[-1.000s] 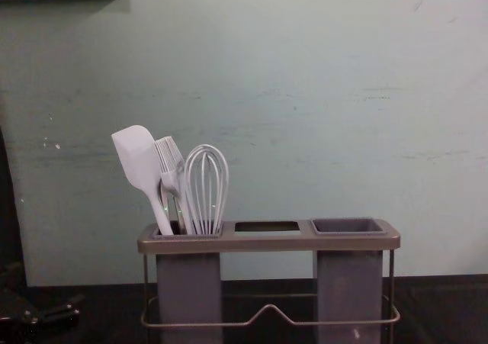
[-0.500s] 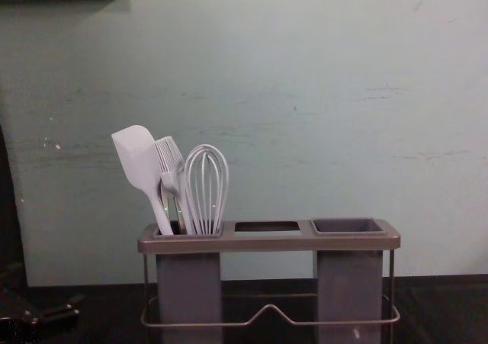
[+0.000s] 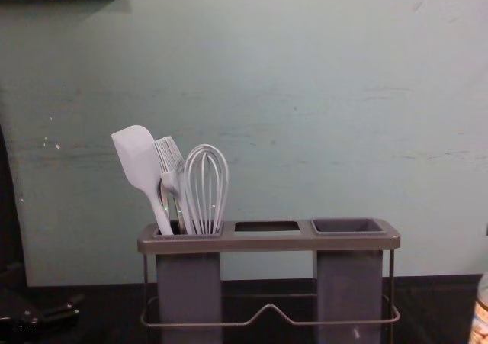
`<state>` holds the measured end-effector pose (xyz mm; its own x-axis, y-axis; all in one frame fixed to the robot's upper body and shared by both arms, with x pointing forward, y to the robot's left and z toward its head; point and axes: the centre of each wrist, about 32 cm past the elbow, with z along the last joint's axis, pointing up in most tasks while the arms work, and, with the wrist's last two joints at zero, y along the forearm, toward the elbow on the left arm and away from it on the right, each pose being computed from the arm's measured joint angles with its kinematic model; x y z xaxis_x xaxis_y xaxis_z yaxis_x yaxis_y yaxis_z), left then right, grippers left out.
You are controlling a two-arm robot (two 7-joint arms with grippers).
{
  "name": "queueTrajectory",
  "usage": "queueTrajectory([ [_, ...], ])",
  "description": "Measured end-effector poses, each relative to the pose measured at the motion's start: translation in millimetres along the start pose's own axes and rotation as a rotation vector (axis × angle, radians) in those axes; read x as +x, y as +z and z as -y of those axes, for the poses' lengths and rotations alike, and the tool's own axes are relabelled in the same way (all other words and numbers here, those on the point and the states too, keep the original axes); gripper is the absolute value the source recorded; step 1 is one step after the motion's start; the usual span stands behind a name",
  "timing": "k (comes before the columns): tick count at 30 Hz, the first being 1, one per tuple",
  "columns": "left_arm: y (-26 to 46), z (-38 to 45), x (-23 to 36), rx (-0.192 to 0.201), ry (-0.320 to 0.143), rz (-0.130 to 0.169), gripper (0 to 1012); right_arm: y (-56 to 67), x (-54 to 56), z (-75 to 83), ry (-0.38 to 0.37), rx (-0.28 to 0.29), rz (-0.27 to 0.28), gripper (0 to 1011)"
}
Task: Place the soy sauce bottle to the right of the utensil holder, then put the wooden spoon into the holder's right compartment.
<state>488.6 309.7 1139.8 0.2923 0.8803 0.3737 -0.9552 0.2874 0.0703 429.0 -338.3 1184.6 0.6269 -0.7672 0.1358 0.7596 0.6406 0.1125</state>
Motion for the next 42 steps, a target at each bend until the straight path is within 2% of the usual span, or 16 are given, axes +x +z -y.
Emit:
queueTrajectory([
  [3, 0.0, 0.0, 0.0, 0.0, 0.0, 0.0, 1005, -1.0, 4.2, -6.5, -0.002, -0.006, 0.005, 383],
  [9, 0.0, 0.0, 0.0, 0.0, 0.0, 0.0, 1005, -4.5, 21.9, -27.9, 0.011, -0.036, 0.015, 383],
  [12, 0.0, 0.0, 0.0, 0.0, 0.0, 0.0, 1005, -6.9, 26.7, -33.5, 0.016, -0.04, 0.017, 383],
  [21, 0.0, 0.0, 0.0, 0.0, 0.0, 0.0, 1005, -20.1, 43.9, -53.6, 0.037, -0.043, 0.013, 383],
  [31, 0.0, 0.0, 0.0, 0.0, 0.0, 0.0, 1005, -28.5, 48.1, -68.4, 0.033, -0.038, 0.002, 383],
  [42, 0.0, 0.0, 0.0, 0.0, 0.0, 0.0, 1005, -35.2, 41.3, -76.9, 0.018, -0.024, -0.006, 383],
])
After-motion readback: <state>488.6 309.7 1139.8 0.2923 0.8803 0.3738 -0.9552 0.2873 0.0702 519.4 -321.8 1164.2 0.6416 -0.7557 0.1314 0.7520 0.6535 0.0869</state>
